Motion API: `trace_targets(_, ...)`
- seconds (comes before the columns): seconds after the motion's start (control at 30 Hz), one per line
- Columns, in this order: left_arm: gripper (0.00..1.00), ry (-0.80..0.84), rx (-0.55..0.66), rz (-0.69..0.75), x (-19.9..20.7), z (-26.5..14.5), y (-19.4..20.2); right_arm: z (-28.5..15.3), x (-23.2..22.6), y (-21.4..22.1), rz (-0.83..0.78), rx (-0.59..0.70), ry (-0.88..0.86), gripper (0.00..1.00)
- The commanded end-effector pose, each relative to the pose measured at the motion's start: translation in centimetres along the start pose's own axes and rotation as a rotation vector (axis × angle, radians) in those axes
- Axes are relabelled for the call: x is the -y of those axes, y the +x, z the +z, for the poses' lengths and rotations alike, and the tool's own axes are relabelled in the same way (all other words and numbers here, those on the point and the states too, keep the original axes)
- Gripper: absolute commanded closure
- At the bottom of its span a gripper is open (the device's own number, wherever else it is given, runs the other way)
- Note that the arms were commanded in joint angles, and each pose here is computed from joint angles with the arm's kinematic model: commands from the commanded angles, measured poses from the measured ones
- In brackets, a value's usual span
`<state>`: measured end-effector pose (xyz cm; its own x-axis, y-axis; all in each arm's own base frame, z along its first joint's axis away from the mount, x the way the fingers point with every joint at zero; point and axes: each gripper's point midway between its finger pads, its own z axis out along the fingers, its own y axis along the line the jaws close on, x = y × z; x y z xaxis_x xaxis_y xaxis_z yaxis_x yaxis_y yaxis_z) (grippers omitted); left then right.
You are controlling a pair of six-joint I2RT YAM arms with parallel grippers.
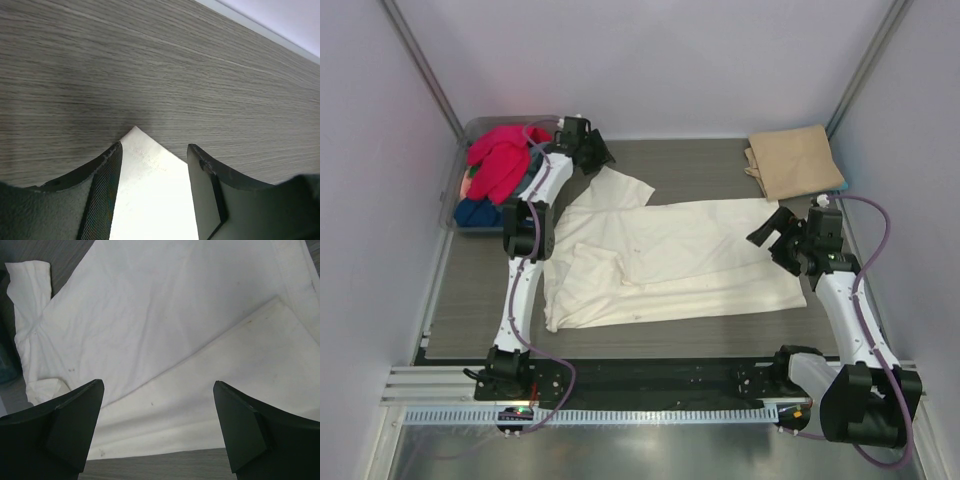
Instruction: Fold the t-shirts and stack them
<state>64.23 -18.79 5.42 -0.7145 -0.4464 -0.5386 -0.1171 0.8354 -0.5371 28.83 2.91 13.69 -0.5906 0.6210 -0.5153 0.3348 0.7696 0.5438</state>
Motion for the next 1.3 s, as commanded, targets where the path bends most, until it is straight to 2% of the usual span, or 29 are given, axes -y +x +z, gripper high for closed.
trace_targets(0.0, 0.44, 0.031, 0.012, 0.008, 0.4, 0.6, -0.2, 0.2, -0.6, -0.9, -0.035, 0.031, -0.015, 0.03)
trace_targets(0.13, 0.43, 0.01, -0.022, 0.021, -0.7, 1.3, 1.3, 0.5, -0.5, -0.6, -0.036, 0.023, -0.012, 0.02)
trace_targets(0.3, 0.41, -0.072, 0.036, 0.079, -2.3, 1.1, 0.1, 0.6, -0.5, -0.3, -0.041, 0.014, -0.012, 0.02)
trace_targets(0.67, 0.39, -0.114, 0.015, 0.115, -2.5, 1.5, 1.6, 1.3, -1.0, -0.1, -0.036, -0.005, -0.027, 0.03)
trace_targets(0.93, 0.39, -0.097, -0.101, 0.163, -1.1, 2.1, 6.3, 1.6, -0.8, -0.1, -0.036, -0.008, -0.018, 0.03)
trace_targets(1.0, 0.43, -0.11, -0.104, 0.161, -1.3, 2.2, 6.6, 1.6, -0.9, -0.2, -0.035, -0.007, -0.022, 0.03)
trace_targets(1.07, 0.59, -0.119, -0.101, 0.156, -1.4, 2.3, 6.5, 1.7, -0.9, 0.0, -0.033, -0.016, -0.025, 0.03)
trace_targets(1.13, 0.69, -0.127, -0.098, 0.155, -1.6, 2.3, 6.3, 1.6, -1.0, 0.0, -0.034, -0.016, -0.027, 0.03)
trace_targets(1.2, 0.7, -0.124, -0.099, 0.154, -1.5, 2.4, 6.2, 1.6, -0.9, 0.0, -0.033, -0.01, -0.024, 0.03)
trace_targets(1.27, 0.76, -0.12, -0.104, 0.144, -1.6, 2.6, 6.3, 1.5, -0.8, 0.0, -0.034, -0.01, -0.02, 0.03)
